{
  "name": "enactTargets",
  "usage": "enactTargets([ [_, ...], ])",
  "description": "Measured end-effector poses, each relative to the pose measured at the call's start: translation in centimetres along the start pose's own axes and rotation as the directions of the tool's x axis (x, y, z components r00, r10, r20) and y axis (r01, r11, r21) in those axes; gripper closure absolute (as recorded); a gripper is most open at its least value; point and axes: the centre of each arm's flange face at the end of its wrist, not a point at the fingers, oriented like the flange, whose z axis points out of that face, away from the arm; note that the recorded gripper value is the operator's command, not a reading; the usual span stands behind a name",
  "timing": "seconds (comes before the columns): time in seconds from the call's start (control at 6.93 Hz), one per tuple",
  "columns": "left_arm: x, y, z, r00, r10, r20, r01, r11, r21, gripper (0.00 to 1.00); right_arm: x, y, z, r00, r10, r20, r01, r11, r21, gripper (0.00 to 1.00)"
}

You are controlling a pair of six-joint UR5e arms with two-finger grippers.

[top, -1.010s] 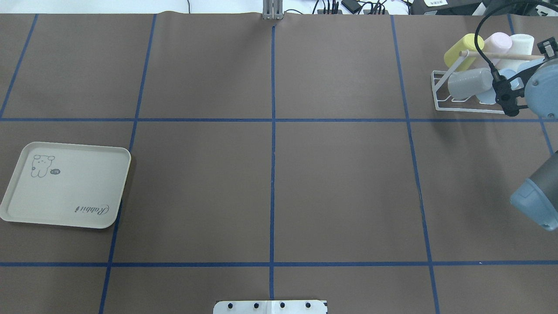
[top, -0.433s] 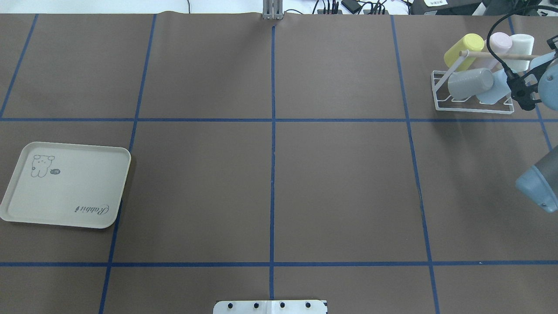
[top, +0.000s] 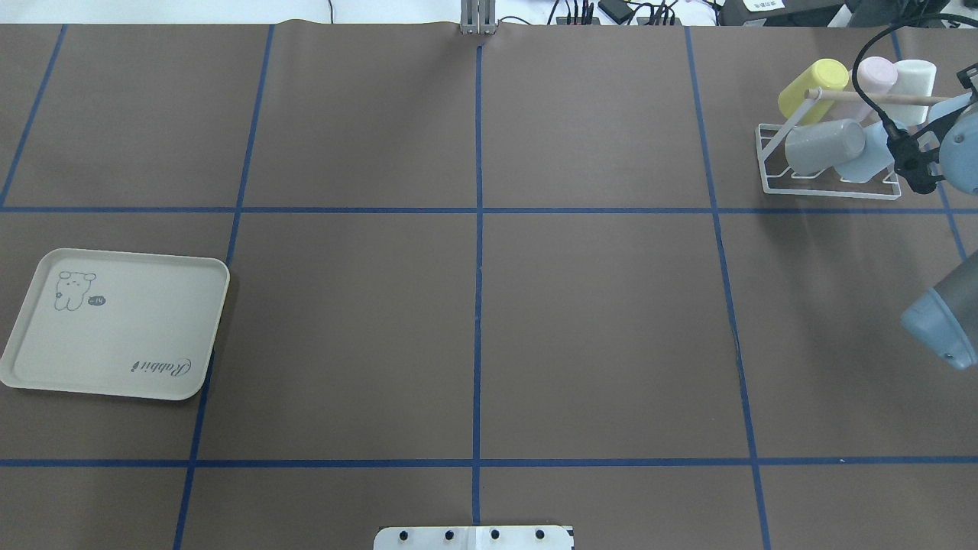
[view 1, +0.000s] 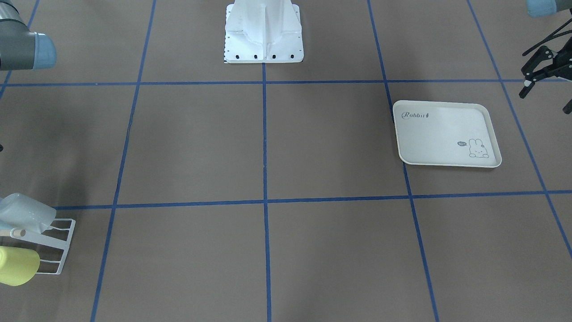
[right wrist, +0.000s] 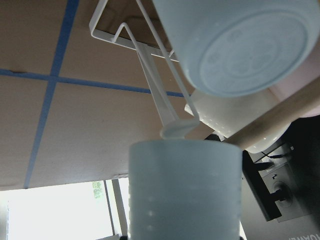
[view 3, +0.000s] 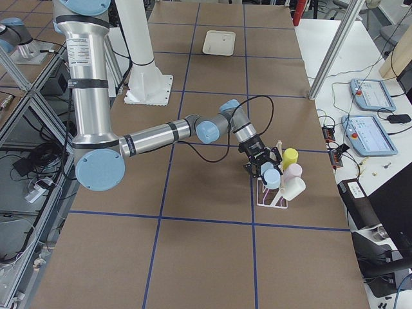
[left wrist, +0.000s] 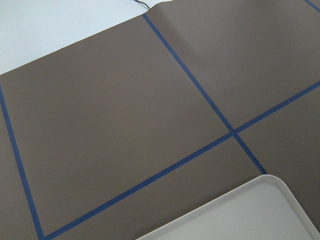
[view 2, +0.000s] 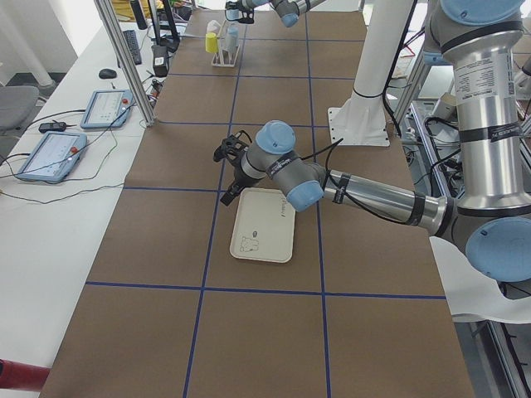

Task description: Transfer IKEA cup to right arm and place on rack

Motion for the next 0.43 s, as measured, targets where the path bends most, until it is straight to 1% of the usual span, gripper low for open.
enactTargets([
  [0.29,0.05,-0.05,-0.01,1.000,-0.006,-0.001,0.006,1.000,0.001,0.00,-0.13,-0.57,0.09,1.000,-0.007,0.002,0.007,1.000,0.003,0.78],
  [0.43,0.04,-0.03,-0.01,1.000,-0.007,-0.001,0.007,1.000,0.000,0.00,-0.44,-1.07,0.40,1.000,-0.017,0.008,0.017,1.000,0.003,0.75],
])
